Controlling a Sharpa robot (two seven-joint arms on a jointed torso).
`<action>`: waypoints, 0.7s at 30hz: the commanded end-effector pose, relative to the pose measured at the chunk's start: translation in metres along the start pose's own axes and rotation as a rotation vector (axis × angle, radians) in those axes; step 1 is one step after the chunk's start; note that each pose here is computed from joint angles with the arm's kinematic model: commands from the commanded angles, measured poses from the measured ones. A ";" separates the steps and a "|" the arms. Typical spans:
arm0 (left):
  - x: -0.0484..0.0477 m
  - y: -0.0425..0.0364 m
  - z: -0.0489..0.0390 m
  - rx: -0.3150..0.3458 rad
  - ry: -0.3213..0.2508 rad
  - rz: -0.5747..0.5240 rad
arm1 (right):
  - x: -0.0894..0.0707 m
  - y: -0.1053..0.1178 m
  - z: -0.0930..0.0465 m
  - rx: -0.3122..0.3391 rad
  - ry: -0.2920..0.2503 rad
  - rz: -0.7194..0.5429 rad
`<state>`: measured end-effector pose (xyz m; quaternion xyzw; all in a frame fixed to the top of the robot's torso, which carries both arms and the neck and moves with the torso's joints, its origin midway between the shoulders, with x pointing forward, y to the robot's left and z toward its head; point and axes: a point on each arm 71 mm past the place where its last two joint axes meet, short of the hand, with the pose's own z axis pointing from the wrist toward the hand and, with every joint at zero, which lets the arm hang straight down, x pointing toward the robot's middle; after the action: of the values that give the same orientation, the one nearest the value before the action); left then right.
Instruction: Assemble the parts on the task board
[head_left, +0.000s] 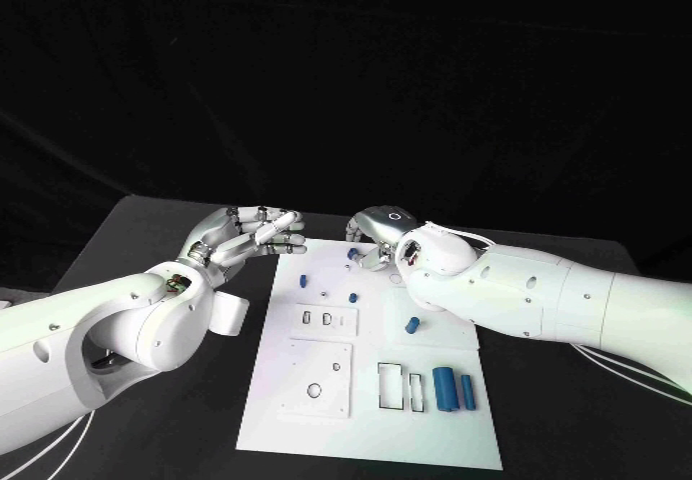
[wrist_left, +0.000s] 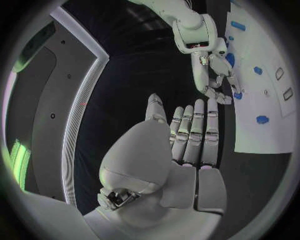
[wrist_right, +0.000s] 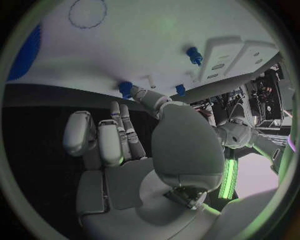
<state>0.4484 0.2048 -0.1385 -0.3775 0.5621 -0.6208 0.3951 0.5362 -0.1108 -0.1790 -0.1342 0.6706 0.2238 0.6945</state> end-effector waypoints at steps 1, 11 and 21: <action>0.0010 -0.0018 0.0001 0.006 0.015 -0.015 | -0.001 -0.002 -0.008 -0.005 0.012 0.011; -0.0036 -0.0018 -0.0018 0.003 0.007 -0.015 | -0.022 -0.031 -0.052 0.058 -0.017 0.130; -0.0072 -0.0005 -0.0013 0.000 -0.001 -0.014 | -0.028 -0.070 -0.082 0.207 0.125 0.285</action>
<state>0.4504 0.2141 -0.1395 -0.3852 0.5601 -0.6155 0.3990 0.4985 -0.2126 -0.1576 -0.0129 0.7081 0.2380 0.6646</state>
